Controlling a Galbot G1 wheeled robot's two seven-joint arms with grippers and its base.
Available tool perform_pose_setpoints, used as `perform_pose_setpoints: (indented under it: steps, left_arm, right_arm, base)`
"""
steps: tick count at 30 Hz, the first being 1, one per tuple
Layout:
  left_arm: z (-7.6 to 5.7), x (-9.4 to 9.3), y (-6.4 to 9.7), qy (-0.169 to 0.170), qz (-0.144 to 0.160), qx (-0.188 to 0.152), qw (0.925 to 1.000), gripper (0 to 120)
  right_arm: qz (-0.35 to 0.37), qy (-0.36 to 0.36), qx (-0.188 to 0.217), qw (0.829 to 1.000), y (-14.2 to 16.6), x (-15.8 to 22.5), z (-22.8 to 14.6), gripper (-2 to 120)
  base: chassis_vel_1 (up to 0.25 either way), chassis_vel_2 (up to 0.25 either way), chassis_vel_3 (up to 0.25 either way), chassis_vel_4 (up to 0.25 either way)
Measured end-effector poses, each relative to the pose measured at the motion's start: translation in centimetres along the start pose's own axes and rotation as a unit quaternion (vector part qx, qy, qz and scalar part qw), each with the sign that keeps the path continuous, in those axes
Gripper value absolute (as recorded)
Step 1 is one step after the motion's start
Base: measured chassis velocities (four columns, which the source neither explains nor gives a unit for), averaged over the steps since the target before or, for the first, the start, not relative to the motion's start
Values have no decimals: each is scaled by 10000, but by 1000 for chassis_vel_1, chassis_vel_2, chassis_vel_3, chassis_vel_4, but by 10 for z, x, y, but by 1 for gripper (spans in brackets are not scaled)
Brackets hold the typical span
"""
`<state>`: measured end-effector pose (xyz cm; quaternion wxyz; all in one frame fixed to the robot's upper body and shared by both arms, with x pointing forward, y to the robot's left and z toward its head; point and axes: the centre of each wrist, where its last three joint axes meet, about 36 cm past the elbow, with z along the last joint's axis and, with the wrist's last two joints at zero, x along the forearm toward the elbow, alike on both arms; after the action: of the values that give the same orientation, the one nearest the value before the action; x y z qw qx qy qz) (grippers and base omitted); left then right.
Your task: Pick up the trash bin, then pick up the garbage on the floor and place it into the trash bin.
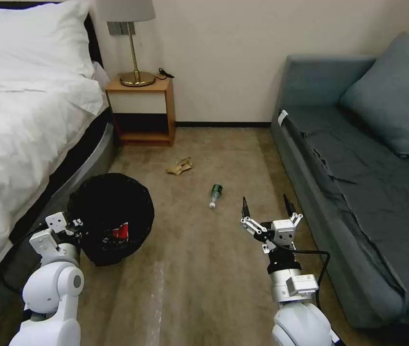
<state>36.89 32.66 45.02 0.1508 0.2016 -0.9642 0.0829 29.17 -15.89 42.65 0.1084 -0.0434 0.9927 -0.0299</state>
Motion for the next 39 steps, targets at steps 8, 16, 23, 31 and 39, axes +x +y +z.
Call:
perform_pose_setpoints:
  steps: [8, 16, 23, 31, 39]
  left_arm:
    - [1, 1, 2, 4, -22, 0, 10000, 2]
    - [3, 2, 2, 8, -34, 11, 10000, 2]
    - [3, 3, 2, -4, -32, 19, 10000, 2]
    - [2, 3, 3, -10, -49, 30, 10000, 2]
    - [2, 3, 4, -18, -57, 36, 10000, 2]
  right_arm:
    - [-31, 8, 6, 10000, 1, -2, 3, 100]
    - [-47, 11, 41, 10000, -1, -2, 5, 100]
    - [-80, 13, 79, 9999, -2, -5, 7, 100]
    - [-125, 61, 90, 9999, 0, -9, 12, 100]
    - [-151, 122, 77, 9998, 2, -13, 16, 100]
  base:
    - [-217, 224, 221, -204]
    - [-176, 177, 181, -172]
    - [-160, 152, 156, -155]
    - [-157, 166, 163, -157]
    - [-150, 160, 153, -160]
